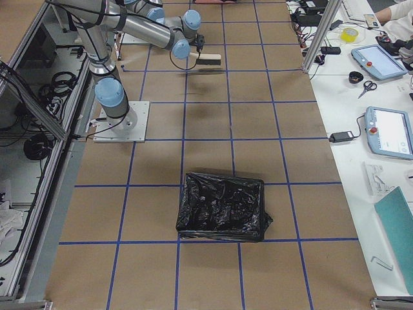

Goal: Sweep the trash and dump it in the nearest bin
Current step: 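Tip the dustpan over the black trash bag with the left gripper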

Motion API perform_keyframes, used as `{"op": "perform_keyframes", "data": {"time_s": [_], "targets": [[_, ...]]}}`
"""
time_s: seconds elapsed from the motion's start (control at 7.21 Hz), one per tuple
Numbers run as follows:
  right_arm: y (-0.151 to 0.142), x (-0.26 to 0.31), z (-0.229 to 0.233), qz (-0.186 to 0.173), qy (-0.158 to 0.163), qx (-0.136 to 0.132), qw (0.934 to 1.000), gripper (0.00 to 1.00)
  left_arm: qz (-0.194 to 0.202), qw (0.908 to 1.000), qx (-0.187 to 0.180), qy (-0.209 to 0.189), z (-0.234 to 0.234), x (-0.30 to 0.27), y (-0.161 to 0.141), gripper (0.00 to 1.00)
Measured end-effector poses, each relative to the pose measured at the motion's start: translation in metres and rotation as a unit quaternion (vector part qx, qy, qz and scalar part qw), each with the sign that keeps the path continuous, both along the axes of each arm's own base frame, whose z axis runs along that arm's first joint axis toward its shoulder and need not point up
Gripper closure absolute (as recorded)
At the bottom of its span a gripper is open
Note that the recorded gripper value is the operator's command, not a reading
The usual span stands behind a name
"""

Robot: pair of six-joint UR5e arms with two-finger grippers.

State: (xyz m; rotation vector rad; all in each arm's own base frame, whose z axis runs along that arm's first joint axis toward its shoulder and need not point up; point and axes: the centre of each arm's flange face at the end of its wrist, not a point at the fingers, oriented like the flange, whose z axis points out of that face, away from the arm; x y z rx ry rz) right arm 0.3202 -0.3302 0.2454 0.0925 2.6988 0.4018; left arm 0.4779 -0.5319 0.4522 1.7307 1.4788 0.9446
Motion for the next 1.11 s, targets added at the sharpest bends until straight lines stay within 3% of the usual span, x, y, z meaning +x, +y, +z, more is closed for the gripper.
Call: {"op": "perform_keyframes", "data": {"time_s": [0.42, 0.69, 0.83, 1.11], "targets": [[-0.006, -0.019, -0.011, -0.025, 0.001, 0.011, 0.9996, 1.00, -0.058, 0.9966, -0.057, 0.010, 0.031, -0.008, -0.017, 1.00], [-0.006, -0.021, -0.012, -0.029, -0.002, 0.010, 0.9995, 1.00, -0.092, 0.9880, -0.108, 0.061, 0.048, -0.056, -0.050, 1.00], [-0.005, -0.021, -0.012, -0.027, -0.006, 0.008, 0.9996, 1.00, -0.089, 0.9822, -0.136, 0.093, 0.056, -0.092, -0.069, 1.00], [-0.004, -0.018, -0.012, -0.024, -0.015, 0.010, 0.9996, 1.00, -0.039, 0.9655, -0.188, 0.175, 0.048, -0.155, -0.100, 1.00]]}}
